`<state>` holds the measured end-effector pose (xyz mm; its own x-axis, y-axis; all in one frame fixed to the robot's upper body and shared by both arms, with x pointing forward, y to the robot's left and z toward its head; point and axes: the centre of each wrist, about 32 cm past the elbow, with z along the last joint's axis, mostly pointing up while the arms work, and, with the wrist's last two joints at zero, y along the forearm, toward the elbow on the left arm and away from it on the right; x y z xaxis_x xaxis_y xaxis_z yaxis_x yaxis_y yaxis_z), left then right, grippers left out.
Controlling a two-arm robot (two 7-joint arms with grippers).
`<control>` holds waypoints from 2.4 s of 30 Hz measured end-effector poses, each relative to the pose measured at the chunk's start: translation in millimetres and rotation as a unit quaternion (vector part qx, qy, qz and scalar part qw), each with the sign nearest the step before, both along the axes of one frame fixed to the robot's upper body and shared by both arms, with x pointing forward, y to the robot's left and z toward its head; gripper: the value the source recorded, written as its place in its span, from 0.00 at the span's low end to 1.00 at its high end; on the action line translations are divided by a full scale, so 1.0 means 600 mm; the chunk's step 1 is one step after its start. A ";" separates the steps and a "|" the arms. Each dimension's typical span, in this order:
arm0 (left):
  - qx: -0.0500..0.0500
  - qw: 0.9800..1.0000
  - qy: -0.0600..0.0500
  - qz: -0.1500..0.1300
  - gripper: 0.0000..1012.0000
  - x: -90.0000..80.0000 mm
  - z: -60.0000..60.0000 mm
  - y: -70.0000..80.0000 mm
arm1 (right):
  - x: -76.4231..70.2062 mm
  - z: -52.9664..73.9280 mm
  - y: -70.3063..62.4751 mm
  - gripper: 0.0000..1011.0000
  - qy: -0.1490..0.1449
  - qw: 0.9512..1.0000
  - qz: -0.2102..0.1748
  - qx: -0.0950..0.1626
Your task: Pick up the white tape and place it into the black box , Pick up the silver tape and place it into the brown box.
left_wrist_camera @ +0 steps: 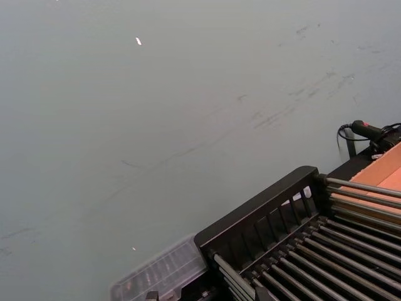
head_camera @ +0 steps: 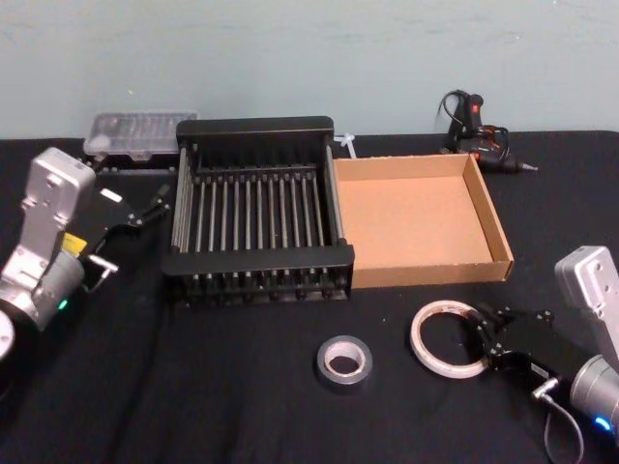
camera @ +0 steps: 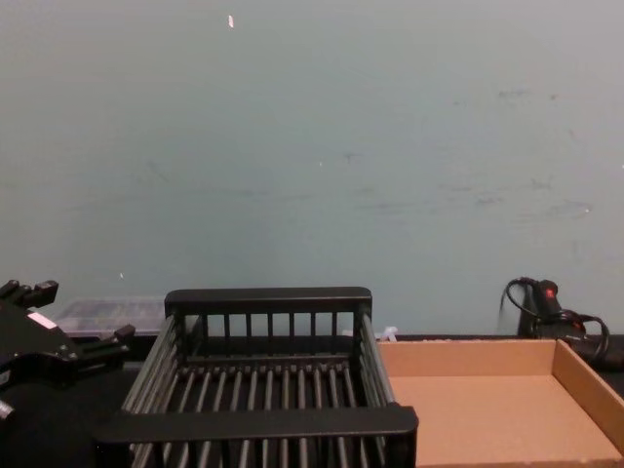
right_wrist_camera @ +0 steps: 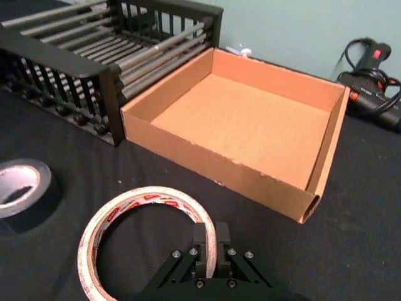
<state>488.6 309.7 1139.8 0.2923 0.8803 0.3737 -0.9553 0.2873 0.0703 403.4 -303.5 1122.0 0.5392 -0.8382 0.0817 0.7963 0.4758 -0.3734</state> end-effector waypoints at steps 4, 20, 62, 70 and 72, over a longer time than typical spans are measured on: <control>0.000 1.000 0.000 0.000 0.99 0.000 0.000 0.000 | -0.002 0.003 0.000 0.10 -0.007 1.000 0.004 0.009; 0.000 1.000 0.000 0.000 0.99 0.000 0.000 0.000 | -0.013 0.016 -0.006 0.10 -0.043 0.998 0.017 0.052; 0.000 1.000 0.000 0.000 0.99 0.000 0.000 0.000 | 0.050 0.036 0.001 0.10 -0.086 0.990 -0.036 0.102; 0.000 1.000 0.000 0.000 0.99 0.000 0.000 0.000 | 0.077 0.042 0.007 0.10 -0.094 0.990 -0.036 0.096; 0.000 1.000 0.000 0.000 0.99 0.000 0.000 0.000 | 0.083 0.044 0.010 0.10 -0.095 0.990 -0.036 0.095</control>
<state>488.6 309.6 1139.8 0.2923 0.8803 0.3737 -0.9552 0.2874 0.0702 453.3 -297.8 1148.1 0.4683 -0.8835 0.0128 0.8777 0.4635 -0.1215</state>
